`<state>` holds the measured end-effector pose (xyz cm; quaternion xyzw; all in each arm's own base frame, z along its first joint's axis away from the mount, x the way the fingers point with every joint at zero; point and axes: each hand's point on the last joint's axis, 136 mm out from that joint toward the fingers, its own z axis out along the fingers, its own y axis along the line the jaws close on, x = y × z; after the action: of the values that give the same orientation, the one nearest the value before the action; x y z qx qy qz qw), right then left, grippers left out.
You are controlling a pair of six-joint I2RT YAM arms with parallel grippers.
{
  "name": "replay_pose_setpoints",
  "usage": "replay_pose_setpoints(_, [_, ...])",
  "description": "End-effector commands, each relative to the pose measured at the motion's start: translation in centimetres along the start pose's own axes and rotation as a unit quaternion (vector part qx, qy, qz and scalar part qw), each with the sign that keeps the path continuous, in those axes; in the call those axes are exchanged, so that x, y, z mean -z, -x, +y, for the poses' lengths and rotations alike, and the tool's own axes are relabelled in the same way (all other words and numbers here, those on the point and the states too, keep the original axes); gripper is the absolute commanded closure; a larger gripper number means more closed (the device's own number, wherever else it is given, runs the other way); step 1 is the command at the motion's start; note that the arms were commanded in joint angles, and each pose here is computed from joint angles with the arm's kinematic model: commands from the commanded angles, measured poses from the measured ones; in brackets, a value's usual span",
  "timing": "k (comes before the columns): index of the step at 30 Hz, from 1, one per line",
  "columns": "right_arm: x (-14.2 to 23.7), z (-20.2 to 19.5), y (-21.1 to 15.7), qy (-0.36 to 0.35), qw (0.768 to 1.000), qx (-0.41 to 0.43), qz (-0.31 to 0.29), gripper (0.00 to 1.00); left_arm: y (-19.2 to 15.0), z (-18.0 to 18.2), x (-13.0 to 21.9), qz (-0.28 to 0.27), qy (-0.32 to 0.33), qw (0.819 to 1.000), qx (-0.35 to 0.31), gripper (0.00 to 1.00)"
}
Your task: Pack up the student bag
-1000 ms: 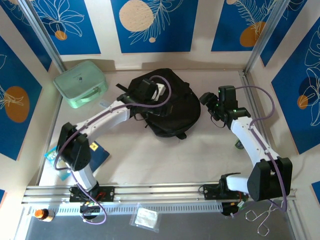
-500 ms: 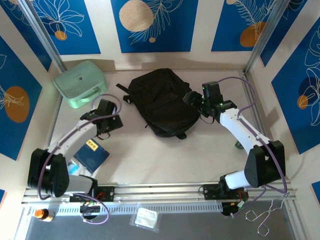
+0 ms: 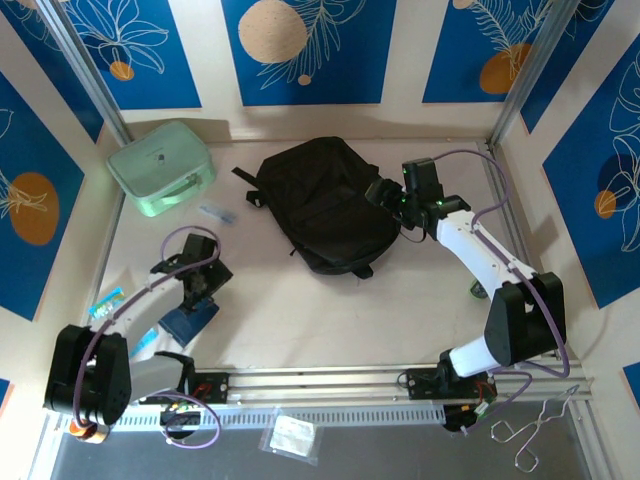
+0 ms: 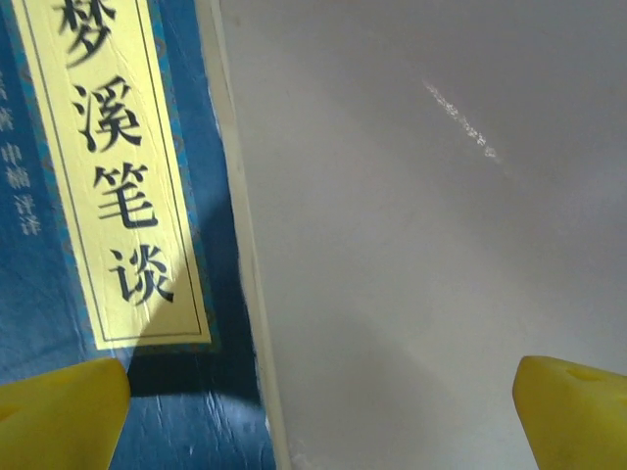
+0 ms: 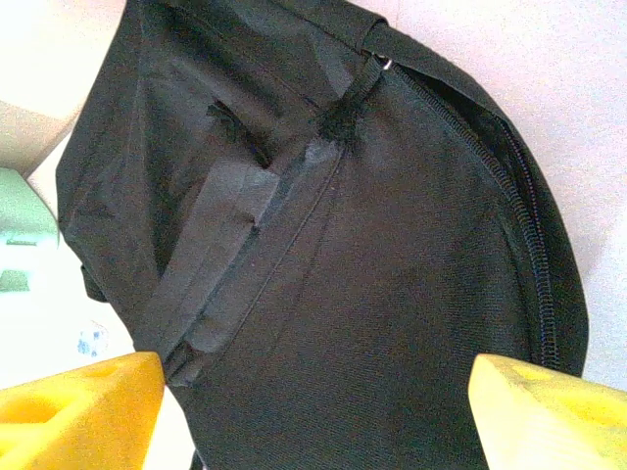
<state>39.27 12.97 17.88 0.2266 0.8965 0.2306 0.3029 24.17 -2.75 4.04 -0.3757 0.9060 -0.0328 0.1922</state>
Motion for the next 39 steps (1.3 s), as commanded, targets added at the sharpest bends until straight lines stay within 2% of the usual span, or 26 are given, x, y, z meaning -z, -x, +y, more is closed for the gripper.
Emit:
replay_pose_setpoints(1, [0.8, -0.1, 0.7, 0.005, 1.000, -0.011, -0.012, 0.19, 0.0, -1.9, -0.1, 0.009, -0.049, 0.998, 0.037, 0.01])
replay_pose_setpoints(10, [1.2, -0.6, 0.9, 0.000, 1.000, -0.022, -0.019, 0.19, -3.2, -6.1, -2.5, 0.094, -0.106, 0.990, 0.024, 0.03])
replay_pose_setpoints(16, [1.3, -0.8, 0.8, -0.003, 1.000, -0.023, -0.020, 0.19, -4.8, -10.7, -2.0, 0.114, -0.143, 0.983, -0.036, 0.03])
replay_pose_setpoints(22, [1.1, -0.6, 0.5, 0.000, 1.000, -0.021, -0.015, 0.19, -9.0, -15.0, -2.2, 0.159, -0.166, 0.967, -0.110, 0.05])
replay_pose_setpoints(25, [1.2, -0.1, 0.4, 0.004, 1.000, -0.012, -0.012, 0.19, -10.2, -16.5, -2.0, 0.174, -0.189, 0.959, -0.124, 0.06])
replay_pose_setpoints(29, [1.2, 1.4, -0.1, 0.018, 0.999, 0.029, -0.006, 0.15, -8.7, -18.3, 0.2, 0.156, -0.221, 0.950, -0.158, 0.05])
replay_pose_setpoints(32, [0.8, 4.0, -1.6, 0.051, 0.996, 0.076, 0.024, 0.11, -6.3, -18.6, 1.7, 0.140, -0.240, 0.947, -0.164, 0.05])
replay_pose_setpoints(39, [-1.7, 10.5, -8.8, 0.081, 0.971, 0.194, 0.111, 0.11, 0.5, -14.1, 2.6, 0.083, -0.215, 0.964, -0.134, 0.00])
